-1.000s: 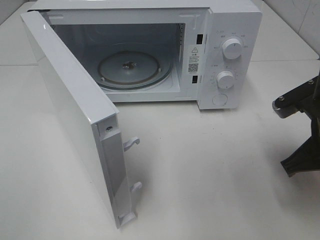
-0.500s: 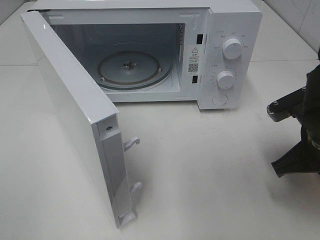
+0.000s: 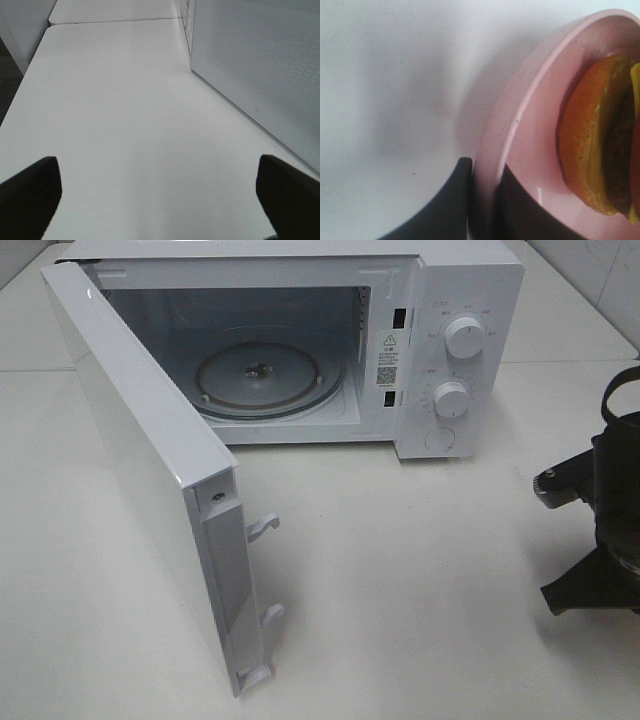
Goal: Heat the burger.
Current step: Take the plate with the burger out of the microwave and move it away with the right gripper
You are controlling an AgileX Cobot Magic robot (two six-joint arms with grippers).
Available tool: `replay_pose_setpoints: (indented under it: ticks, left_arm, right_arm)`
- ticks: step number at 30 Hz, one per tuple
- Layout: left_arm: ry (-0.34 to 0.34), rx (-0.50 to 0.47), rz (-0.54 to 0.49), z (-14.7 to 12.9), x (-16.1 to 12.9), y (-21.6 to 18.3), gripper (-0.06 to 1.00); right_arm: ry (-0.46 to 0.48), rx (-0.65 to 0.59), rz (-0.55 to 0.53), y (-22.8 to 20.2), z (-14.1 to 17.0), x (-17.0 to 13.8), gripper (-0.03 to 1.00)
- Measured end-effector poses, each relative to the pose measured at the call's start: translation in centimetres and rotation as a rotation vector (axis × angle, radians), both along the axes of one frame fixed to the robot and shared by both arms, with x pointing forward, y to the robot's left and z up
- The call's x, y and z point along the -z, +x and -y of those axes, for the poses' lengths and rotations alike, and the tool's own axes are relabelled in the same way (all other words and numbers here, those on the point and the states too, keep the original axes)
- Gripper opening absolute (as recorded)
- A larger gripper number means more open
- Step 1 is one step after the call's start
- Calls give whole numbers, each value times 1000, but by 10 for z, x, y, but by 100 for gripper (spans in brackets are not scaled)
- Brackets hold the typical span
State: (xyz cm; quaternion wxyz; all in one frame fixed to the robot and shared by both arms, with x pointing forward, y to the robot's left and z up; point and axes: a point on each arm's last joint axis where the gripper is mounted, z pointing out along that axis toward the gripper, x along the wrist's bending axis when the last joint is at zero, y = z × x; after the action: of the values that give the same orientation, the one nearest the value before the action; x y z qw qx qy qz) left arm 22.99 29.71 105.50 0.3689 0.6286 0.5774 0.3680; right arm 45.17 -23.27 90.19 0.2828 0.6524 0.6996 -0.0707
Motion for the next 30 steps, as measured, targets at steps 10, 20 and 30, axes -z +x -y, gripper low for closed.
replay_pose_setpoints:
  ticks: [10,20,30]
  left_arm:
    - [0,0,0,0,0,0,98]
    - [0,0,0,0,0,0,98]
    - [0,0,0,0,0,0,98]
  right_arm:
    - [-11,-18,11,6,-2,16,8]
    - [9,1,51,14,6,17,8]
    - [24,26,52,16,12,18,8]
